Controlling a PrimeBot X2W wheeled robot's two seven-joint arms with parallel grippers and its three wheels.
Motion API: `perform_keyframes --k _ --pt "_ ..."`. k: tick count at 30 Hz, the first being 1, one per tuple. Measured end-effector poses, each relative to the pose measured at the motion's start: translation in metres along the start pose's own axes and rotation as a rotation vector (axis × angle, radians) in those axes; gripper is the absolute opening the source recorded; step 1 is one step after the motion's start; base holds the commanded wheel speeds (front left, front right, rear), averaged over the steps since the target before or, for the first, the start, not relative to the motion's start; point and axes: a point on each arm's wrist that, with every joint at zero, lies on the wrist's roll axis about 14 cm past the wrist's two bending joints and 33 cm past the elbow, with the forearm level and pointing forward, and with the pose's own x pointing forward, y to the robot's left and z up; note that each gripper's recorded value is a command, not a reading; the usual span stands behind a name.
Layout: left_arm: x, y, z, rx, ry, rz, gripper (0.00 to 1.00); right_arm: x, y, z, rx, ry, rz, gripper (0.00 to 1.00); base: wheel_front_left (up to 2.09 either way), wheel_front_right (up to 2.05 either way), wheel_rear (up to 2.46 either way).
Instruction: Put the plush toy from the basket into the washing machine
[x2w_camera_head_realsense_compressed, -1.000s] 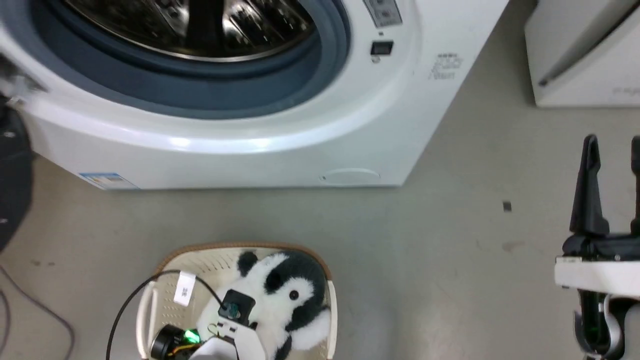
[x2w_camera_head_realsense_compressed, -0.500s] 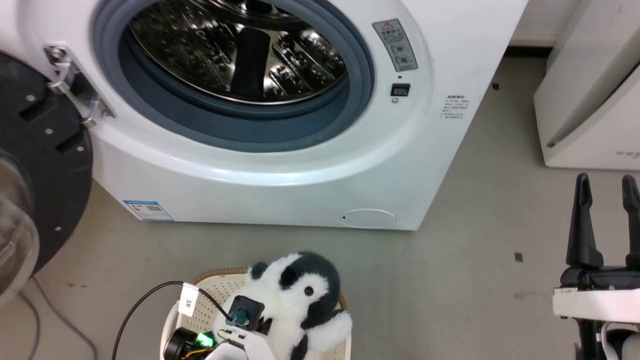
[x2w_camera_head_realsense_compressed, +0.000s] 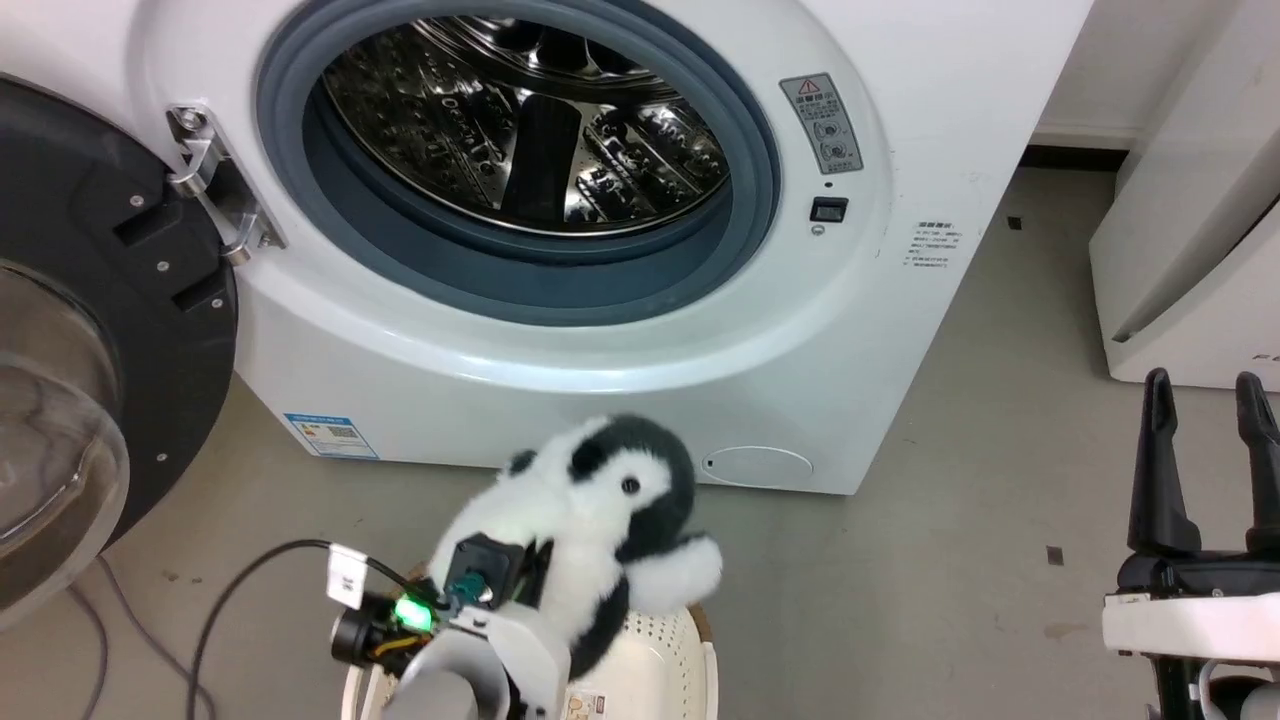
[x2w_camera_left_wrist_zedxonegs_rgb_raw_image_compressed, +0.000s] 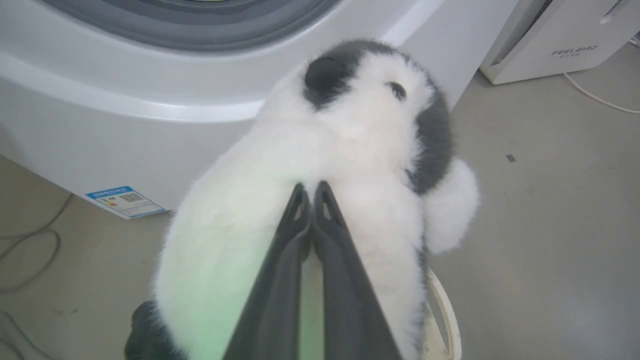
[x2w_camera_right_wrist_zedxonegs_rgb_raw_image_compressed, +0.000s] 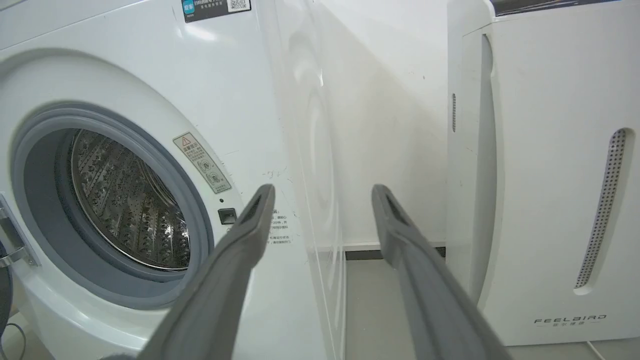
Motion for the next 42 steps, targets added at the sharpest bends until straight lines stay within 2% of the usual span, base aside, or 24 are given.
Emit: perform_keyframes --k 9,26,34,42 --pt "0.004 0.019 0.054 -0.013 -0.177 0.080 0.00 -0.002 -0.002 -0.002 -0.002 0.007 -0.005 1.00 0.00 0.00 0.00" --pt "0.027 0.052 0.135 -0.025 -0.393 0.181 0.00 -0.003 -0.016 -0.013 -0.018 0.036 -0.042 1.00 0.00 0.00 0.00" --pt "0.057 0.068 0.167 -0.003 -0.447 0.201 0.00 0.006 -0.024 -0.021 -0.026 0.044 -0.060 1.00 0.00 0.00 0.00" --pt "0.106 0.082 0.182 0.002 -0.453 0.210 0.00 0.018 -0.040 -0.039 -0.034 0.069 -0.096 1.00 0.00 0.00 0.00"
